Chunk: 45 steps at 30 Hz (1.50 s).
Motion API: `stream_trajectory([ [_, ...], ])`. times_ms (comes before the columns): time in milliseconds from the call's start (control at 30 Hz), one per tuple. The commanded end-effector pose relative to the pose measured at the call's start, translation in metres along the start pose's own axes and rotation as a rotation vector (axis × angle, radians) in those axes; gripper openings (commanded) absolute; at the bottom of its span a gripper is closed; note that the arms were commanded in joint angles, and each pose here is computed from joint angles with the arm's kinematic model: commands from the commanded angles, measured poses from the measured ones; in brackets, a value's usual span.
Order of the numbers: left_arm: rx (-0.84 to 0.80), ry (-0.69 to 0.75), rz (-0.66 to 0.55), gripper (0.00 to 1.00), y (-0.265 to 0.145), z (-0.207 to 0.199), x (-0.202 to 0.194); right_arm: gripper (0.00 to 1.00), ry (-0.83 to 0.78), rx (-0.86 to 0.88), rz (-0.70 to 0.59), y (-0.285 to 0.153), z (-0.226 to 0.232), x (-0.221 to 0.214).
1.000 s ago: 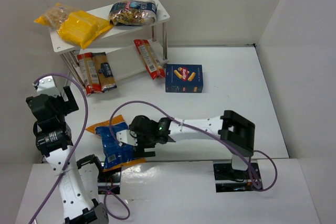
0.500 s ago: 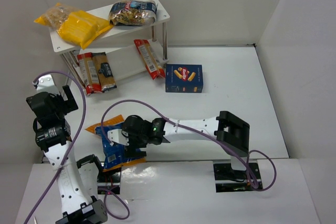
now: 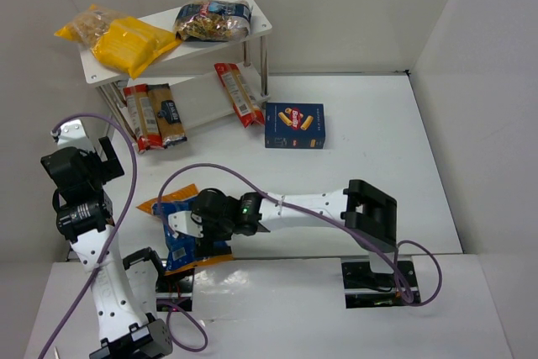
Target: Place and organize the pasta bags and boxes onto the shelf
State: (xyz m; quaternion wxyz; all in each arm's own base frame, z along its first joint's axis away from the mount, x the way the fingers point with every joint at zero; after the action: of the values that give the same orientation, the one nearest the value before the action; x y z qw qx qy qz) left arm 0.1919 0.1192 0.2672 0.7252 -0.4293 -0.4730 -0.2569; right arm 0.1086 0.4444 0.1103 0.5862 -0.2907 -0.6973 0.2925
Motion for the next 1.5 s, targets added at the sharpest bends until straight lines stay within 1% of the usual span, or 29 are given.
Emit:
stream_trajectory([
  [0, 0.019, -0.020, -0.034, 1.00, 0.001, 0.003, 0.007, 1.00, -0.014, -0.002, -0.050, 0.012, -0.002, 0.020],
  [200, 0.019, -0.020, -0.034, 1.00, 0.001, 0.003, 0.007, 1.00, -0.012, -0.007, -0.030, 0.031, -0.003, 0.013],
  [467, 0.010, -0.020, -0.036, 1.00, 0.001, 0.002, 0.007, 1.00, -0.012, -0.049, -0.020, 0.044, -0.010, 0.010],
  [633, 0.010, -0.020, -0.036, 1.00, 0.001, 0.002, 0.007, 1.00, -0.019, -0.038, 0.014, 0.059, -0.008, -0.002],
  [667, 0.010, -0.020, -0.036, 1.00, 0.001, 0.002, 0.007, 0.89, -0.033, -0.034, 0.025, 0.059, -0.008, -0.005],
  [700, 0.010, -0.020, -0.036, 1.00, 0.001, 0.002, 0.007, 0.76, -0.041, -0.004, 0.027, 0.061, -0.004, -0.005],
  [733, 0.010, -0.020, -0.036, 1.00, 0.001, 0.002, 0.007, 0.56, -0.039, 0.015, 0.044, 0.065, -0.001, -0.008],
  [767, 0.010, -0.020, -0.036, 1.00, 0.001, 0.002, 0.007, 0.03, -0.039, 0.018, 0.053, 0.062, -0.002, -0.005],
  [800, 0.010, -0.020, -0.036, 1.00, 0.001, 0.002, 0.007, 0.00, -0.010, 0.024, 0.049, 0.061, -0.010, -0.008],
  [867, 0.010, -0.020, -0.036, 1.00, 0.001, 0.002, 0.007, 0.00, 0.000, 0.024, 0.024, 0.043, -0.021, 0.000],
  [900, 0.010, -0.020, -0.036, 1.00, 0.001, 0.002, 0.007, 0.00, 0.031, 0.008, 0.027, 0.032, -0.037, -0.007],
  [933, -0.002, -0.011, -0.038, 1.00, 0.001, 0.001, 0.008, 0.00, 0.044, 0.010, -0.016, 0.012, -0.044, -0.001],
  [1000, -0.002, -0.010, -0.038, 1.00, 0.001, 0.001, 0.008, 0.00, 0.071, 0.002, -0.029, -0.012, -0.061, -0.007],
  [1033, -0.011, -0.010, -0.039, 1.00, 0.001, -0.001, 0.008, 0.00, 0.102, -0.017, -0.056, -0.033, -0.078, -0.008],
  [1133, -0.021, -0.010, -0.041, 1.00, 0.001, -0.002, 0.008, 0.00, 0.153, -0.030, -0.038, -0.061, -0.095, -0.028],
  [1167, -0.021, -0.010, -0.041, 1.00, 0.001, -0.002, 0.008, 0.00, 0.178, -0.067, -0.067, -0.080, -0.110, -0.030],
  [1200, -0.029, -0.010, -0.052, 1.00, -0.001, -0.003, 0.009, 0.00, 0.181, -0.076, -0.077, -0.088, -0.114, -0.034],
  [1233, -0.029, -0.010, -0.052, 1.00, -0.001, -0.003, 0.009, 0.00, 0.207, -0.096, -0.068, -0.095, -0.121, -0.047],
  [1267, -0.029, -0.010, -0.052, 1.00, -0.001, -0.003, 0.009, 0.00, 0.200, -0.119, -0.087, -0.109, -0.124, -0.046],
  [1400, -0.047, -0.001, -0.055, 1.00, -0.001, -0.006, 0.010, 0.00, 0.237, -0.151, -0.081, -0.124, -0.135, -0.069],
  [1467, -0.045, -0.001, -0.066, 1.00, -0.003, -0.005, 0.011, 0.00, 0.260, -0.158, -0.112, -0.139, -0.143, -0.072],
])
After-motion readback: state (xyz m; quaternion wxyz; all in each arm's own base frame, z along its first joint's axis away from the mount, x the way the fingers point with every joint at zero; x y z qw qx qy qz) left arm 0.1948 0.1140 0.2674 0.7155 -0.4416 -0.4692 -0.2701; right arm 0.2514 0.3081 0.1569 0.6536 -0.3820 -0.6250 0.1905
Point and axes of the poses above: each gripper's point midway between its finger pads, its own y axis out along the fingers, its own z axis along the line the jaws close on, x = y × z, the point moved 3 cm from there along -y, back along the fingers, and after that the axes turned 6 degrees about y, right-handed, at the moved point
